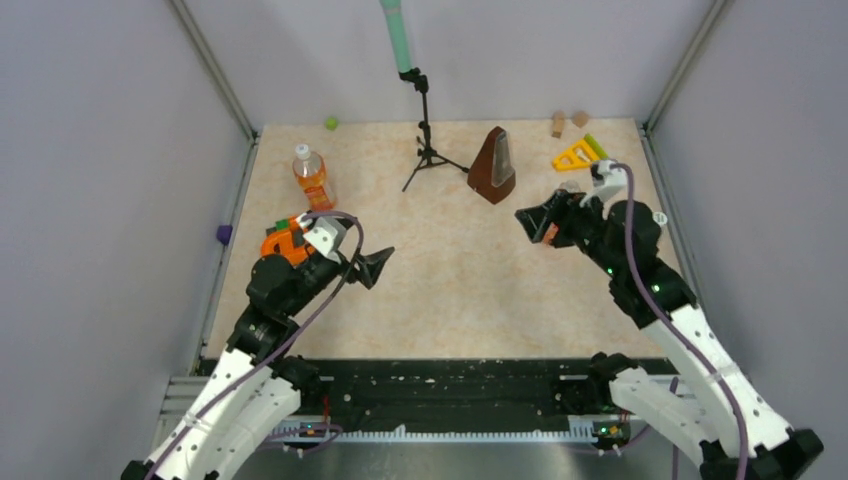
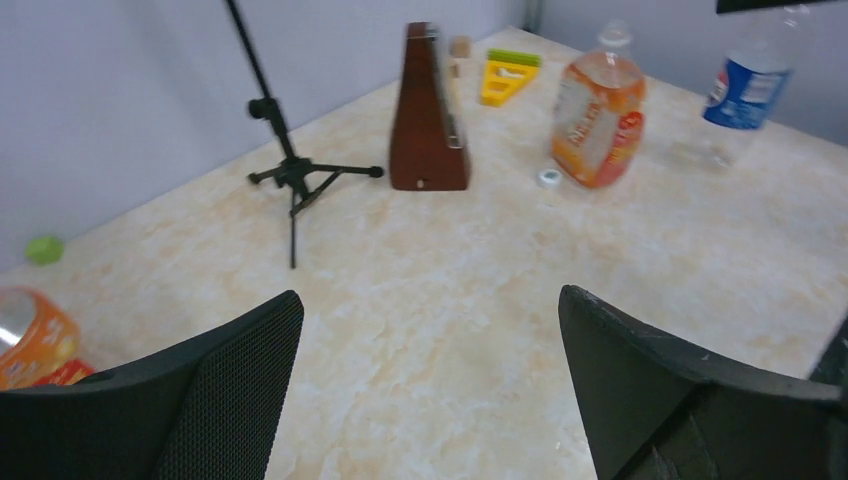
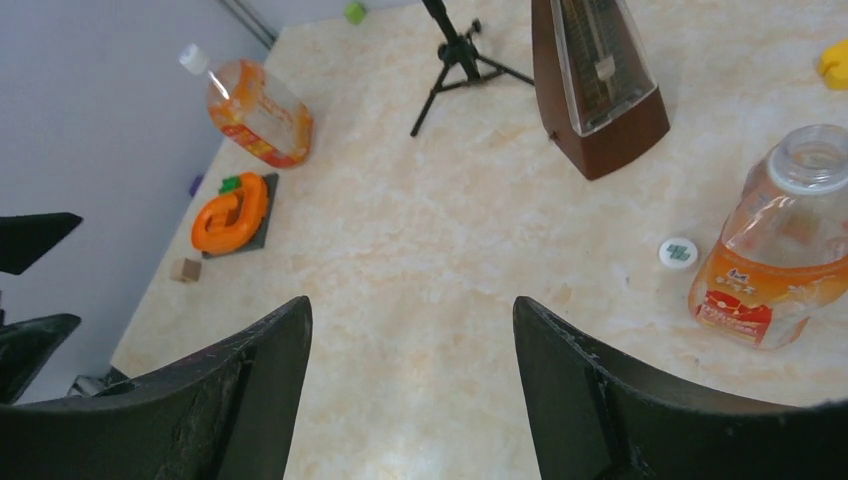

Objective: Unscrew the bottle caps
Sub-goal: Pick up the plastic bottle at the center of the board.

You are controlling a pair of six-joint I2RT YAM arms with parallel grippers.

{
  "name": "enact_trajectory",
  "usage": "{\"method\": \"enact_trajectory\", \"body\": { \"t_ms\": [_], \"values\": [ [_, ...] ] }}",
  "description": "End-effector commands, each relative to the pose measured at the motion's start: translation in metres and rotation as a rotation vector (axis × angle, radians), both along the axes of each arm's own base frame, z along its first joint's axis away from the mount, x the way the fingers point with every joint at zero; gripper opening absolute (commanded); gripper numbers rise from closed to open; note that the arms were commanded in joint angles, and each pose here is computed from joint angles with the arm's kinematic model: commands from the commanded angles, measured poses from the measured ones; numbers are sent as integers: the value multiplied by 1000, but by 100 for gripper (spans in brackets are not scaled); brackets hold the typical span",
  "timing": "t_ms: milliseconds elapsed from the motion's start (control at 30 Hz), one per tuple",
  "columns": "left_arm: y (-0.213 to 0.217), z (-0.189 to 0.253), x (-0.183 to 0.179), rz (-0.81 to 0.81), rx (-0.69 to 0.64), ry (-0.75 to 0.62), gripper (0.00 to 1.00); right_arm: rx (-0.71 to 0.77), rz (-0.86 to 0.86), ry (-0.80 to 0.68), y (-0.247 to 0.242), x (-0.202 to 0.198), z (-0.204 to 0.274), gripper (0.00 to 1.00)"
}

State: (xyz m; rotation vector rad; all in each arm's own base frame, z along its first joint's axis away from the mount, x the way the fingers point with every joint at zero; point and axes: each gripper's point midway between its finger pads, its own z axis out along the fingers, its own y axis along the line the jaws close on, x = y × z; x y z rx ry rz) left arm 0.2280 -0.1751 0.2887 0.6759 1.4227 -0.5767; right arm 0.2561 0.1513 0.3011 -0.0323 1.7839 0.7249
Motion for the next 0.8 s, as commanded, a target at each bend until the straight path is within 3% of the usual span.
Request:
{"method": "enact_trajectory", "body": {
  "t_ms": [0, 167, 267, 333, 467, 700, 767],
  "values": [
    [42, 23, 28, 304, -227, -49, 98, -162, -63, 52, 9, 29, -7, 72],
    [38, 21, 31, 296, -252, -34, 98, -299, -227, 11, -3, 38, 20, 72],
    [74, 17, 53, 552, -390, 64, 98, -286, -137, -13, 15, 38, 25, 73],
    [88, 12, 55, 645, -410, 117, 98, -278, -40, -5, 40, 37, 20, 72],
    [136, 13, 50, 896, -508, 101, 99, -315, 33, -16, 82, 38, 8, 72],
    [175, 10, 73, 1157, -361, 25, 98, -262, 128, -18, 123, 27, -7, 72],
    [174, -1, 95, 1129, -312, 73, 98, -253, 150, -16, 128, 21, -9, 72]
  ]
}}
